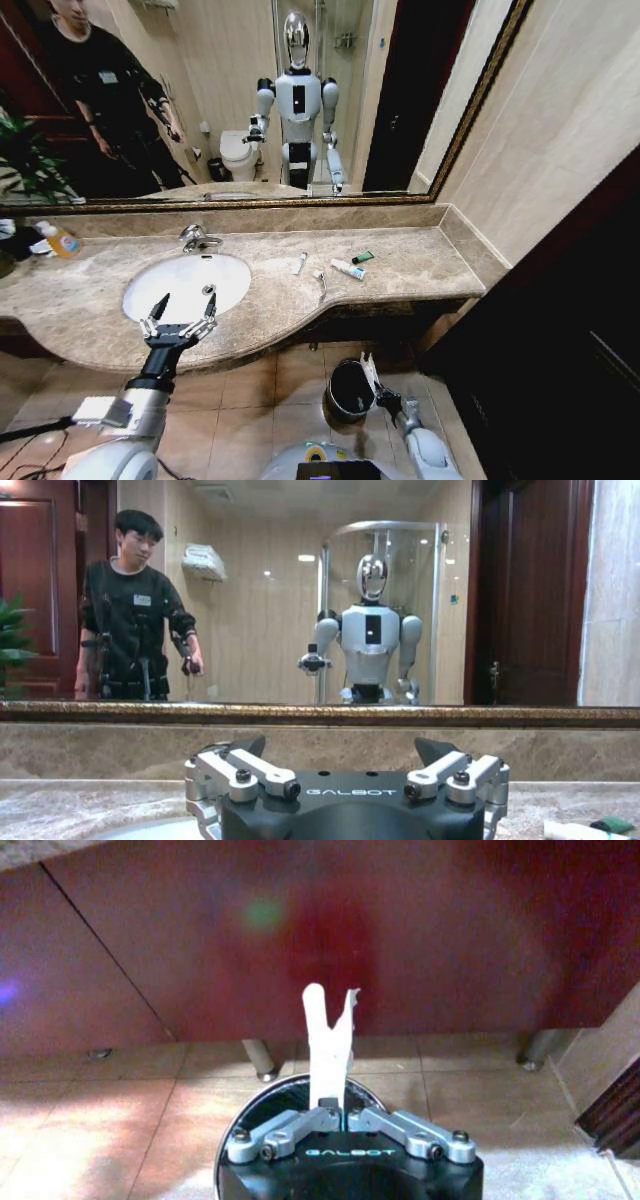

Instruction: Pick up the trash from the sink and place it in the trash bin.

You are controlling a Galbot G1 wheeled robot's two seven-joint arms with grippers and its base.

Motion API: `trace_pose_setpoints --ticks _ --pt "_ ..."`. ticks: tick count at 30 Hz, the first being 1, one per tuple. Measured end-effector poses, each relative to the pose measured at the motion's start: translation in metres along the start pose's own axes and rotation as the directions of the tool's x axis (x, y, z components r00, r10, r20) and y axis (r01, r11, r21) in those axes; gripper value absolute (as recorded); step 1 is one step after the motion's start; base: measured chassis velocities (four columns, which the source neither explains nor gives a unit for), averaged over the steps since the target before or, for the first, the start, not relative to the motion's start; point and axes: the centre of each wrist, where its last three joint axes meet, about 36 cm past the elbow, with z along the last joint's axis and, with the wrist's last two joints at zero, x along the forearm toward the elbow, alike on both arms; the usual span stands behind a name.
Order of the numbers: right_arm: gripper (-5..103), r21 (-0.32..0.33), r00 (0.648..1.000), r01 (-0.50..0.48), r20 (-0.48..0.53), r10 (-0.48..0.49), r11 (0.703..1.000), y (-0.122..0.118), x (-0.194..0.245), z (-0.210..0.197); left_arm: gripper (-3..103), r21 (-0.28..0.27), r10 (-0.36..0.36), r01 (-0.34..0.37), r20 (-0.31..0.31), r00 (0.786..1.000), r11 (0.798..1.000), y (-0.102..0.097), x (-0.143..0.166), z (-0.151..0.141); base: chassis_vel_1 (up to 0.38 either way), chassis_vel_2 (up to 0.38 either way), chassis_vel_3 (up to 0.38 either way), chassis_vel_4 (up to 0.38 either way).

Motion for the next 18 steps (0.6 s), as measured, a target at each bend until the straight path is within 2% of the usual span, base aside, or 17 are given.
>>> trace_pose_setpoints --ticks 2,4,5,9,10,13,14,17,18 --pt "0 0.002 1.000 -0.005 -0.003 0.005 1.000 0.001 -0.001 0.001 100 0.000 0.000 0.000 0.000 1.000 1.000 0.000 0.000 0.000 0.000 0.000 0.000 0.000" --pt "10 0.003 1.000 -0.001 -0.002 0.001 1.000 0.003 0.000 0.001 100 0.000 0.000 0.000 0.000 1.000 1.000 0.000 0.000 0.000 0.000 0.000 0.000 0.000" --pt "10 0.003 1.000 -0.001 -0.002 0.001 1.000 0.003 0.000 0.001 100 0.000 0.000 0.000 0.000 1.000 1.000 0.000 0.000 0.000 0.000 0.000 0.000 0.000" --pt "32 -0.010 1.000 0.002 0.003 -0.002 1.000 0.007 0.002 -0.002 100 0.000 0.000 0.000 0.000 1.000 1.000 0.000 0.000 0.000 0.000 0.000 0.000 0.000" --pt "32 -0.010 1.000 0.002 0.003 -0.002 1.000 0.007 0.002 -0.002 100 0.000 0.000 0.000 0.000 1.000 1.000 0.000 0.000 0.000 0.000 0.000 0.000 0.000" --pt "43 -0.025 1.000 0.005 0.005 -0.005 1.000 0.011 0.004 -0.003 100 0.000 0.000 0.000 0.000 1.000 1.000 0.000 0.000 0.000 0.000 0.000 0.000 0.000" --pt "43 -0.025 1.000 0.005 0.005 -0.005 1.000 0.011 0.004 -0.003 100 0.000 0.000 0.000 0.000 1.000 1.000 0.000 0.000 0.000 0.000 0.000 0.000 0.000" --pt "59 -0.027 1.000 0.010 0.002 -0.010 1.000 0.013 0.005 -0.003 100 0.000 0.000 0.000 0.000 1.000 1.000 0.000 0.000 0.000 0.000 0.000 0.000 0.000" --pt "59 -0.027 1.000 0.010 0.002 -0.010 1.000 0.013 0.005 -0.003 100 0.000 0.000 0.000 0.000 1.000 1.000 0.000 0.000 0.000 0.000 0.000 0.000 0.000"
